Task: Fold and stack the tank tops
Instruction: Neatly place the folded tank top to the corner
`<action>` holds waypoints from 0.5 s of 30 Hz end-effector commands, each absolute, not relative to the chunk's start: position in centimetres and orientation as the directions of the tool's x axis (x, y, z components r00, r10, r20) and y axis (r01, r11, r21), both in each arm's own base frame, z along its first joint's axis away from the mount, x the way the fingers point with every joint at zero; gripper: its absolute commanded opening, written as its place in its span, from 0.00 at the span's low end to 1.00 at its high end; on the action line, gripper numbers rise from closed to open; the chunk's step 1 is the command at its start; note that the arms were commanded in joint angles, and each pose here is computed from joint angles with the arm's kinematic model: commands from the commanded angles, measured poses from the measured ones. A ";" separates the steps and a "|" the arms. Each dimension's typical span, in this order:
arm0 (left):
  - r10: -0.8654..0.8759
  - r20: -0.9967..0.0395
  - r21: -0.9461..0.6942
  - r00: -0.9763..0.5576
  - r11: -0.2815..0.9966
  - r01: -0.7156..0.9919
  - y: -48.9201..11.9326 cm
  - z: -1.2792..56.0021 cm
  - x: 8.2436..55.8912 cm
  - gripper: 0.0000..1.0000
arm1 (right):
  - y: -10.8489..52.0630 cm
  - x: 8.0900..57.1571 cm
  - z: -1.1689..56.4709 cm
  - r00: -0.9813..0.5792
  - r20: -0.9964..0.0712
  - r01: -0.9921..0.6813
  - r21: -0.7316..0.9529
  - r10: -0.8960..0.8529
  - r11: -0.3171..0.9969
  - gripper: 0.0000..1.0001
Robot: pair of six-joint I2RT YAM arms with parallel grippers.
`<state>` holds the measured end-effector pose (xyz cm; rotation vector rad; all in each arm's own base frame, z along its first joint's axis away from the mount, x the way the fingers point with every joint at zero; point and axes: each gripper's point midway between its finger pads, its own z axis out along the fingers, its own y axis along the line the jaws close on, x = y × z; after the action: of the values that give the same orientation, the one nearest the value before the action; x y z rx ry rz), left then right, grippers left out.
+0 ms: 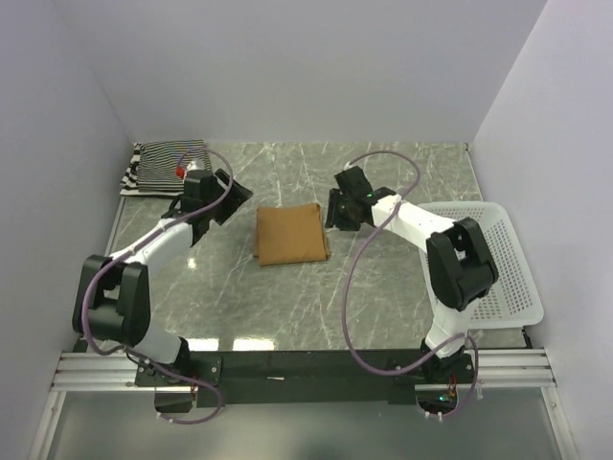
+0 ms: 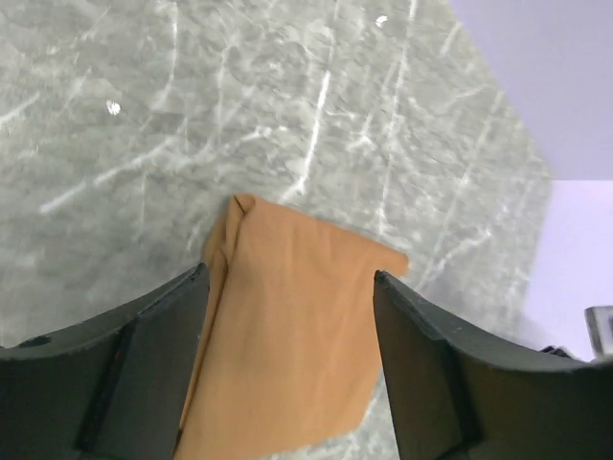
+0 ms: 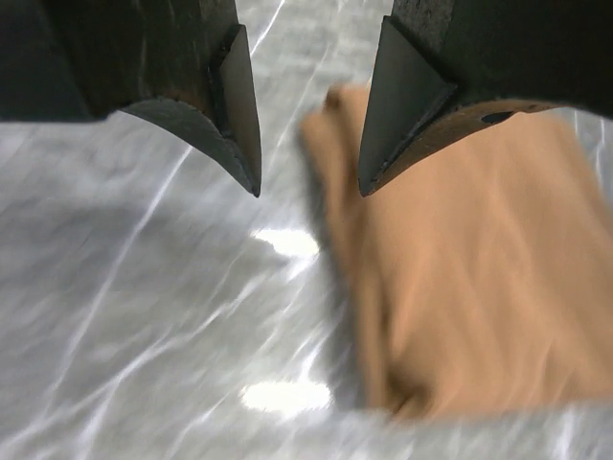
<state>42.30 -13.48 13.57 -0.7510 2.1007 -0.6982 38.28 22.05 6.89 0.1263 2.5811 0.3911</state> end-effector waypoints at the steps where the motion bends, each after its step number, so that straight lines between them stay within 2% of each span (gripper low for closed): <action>1: -0.697 -0.436 -0.668 -0.570 0.675 -0.313 -13.7 10.2 39.6 0.75 | 24.6 37.0 8.9 -0.812 -0.565 -0.043 0.307 0.146 0.951 0.52; 7: -0.625 -0.390 -0.653 -0.676 0.705 -0.276 -15.3 6.7 36.9 0.80 | 26.6 34.6 6.8 -0.834 -0.541 -0.073 0.294 0.103 0.953 0.51; 15: -0.562 -0.363 -0.596 -0.743 0.753 -0.278 -16.0 3.5 35.2 0.80 | 25.2 33.3 1.6 -0.886 -0.455 -0.025 0.247 0.093 0.969 0.42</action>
<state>35.53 -15.39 4.20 -0.7028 2.3842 -0.6969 32.98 26.05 2.86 0.0048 2.6352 0.3716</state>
